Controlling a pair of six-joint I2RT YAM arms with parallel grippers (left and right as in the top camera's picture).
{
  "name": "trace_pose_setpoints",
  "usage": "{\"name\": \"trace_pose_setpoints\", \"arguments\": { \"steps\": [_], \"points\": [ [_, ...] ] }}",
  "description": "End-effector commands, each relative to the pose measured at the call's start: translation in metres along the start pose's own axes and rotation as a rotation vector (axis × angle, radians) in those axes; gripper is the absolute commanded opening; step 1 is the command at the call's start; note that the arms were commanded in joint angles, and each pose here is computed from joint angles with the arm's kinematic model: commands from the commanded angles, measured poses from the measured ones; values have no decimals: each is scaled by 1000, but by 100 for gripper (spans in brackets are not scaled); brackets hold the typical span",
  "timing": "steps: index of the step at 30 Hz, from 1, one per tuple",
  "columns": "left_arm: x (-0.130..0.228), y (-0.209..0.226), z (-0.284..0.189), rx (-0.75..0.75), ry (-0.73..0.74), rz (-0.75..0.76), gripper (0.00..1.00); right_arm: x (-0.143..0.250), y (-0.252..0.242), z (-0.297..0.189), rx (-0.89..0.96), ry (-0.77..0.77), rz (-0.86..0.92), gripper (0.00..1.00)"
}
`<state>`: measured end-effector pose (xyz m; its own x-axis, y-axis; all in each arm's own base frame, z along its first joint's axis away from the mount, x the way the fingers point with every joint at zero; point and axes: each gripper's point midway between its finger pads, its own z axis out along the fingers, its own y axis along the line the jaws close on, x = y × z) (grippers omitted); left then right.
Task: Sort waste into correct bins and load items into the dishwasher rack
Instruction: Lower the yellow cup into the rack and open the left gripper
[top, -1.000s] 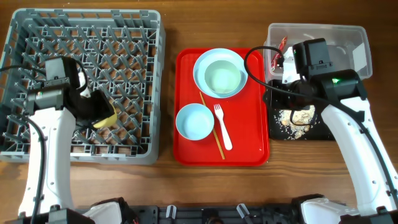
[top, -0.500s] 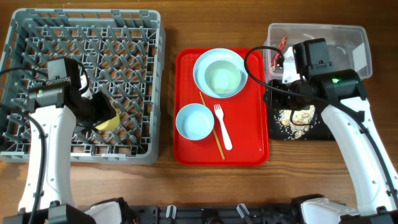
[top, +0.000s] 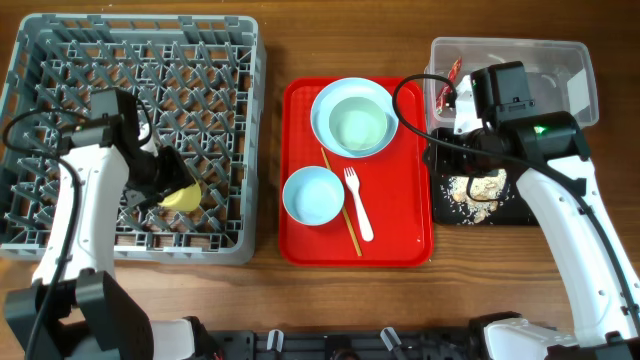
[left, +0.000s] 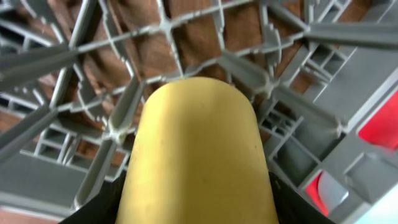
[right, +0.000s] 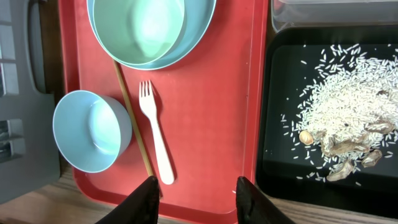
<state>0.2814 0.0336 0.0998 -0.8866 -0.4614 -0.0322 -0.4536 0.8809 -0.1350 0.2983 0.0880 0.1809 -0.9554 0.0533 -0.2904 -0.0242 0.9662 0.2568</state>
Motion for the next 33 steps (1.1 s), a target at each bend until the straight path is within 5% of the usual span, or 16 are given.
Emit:
{"name": "trace_pose_setpoints", "arguments": {
  "steps": [1, 16, 33],
  "points": [
    [-7, -2, 2, 17, -14, 2, 40, -7, -2, -6, 13, -29, -18, 41],
    [-9, -3, 2, 19, -20, 2, 88, -6, -2, -6, 14, -26, -17, 40],
    [-11, -4, -6, 29, -53, 7, 100, -4, -2, -6, 15, -19, -15, 41]
  ]
}}
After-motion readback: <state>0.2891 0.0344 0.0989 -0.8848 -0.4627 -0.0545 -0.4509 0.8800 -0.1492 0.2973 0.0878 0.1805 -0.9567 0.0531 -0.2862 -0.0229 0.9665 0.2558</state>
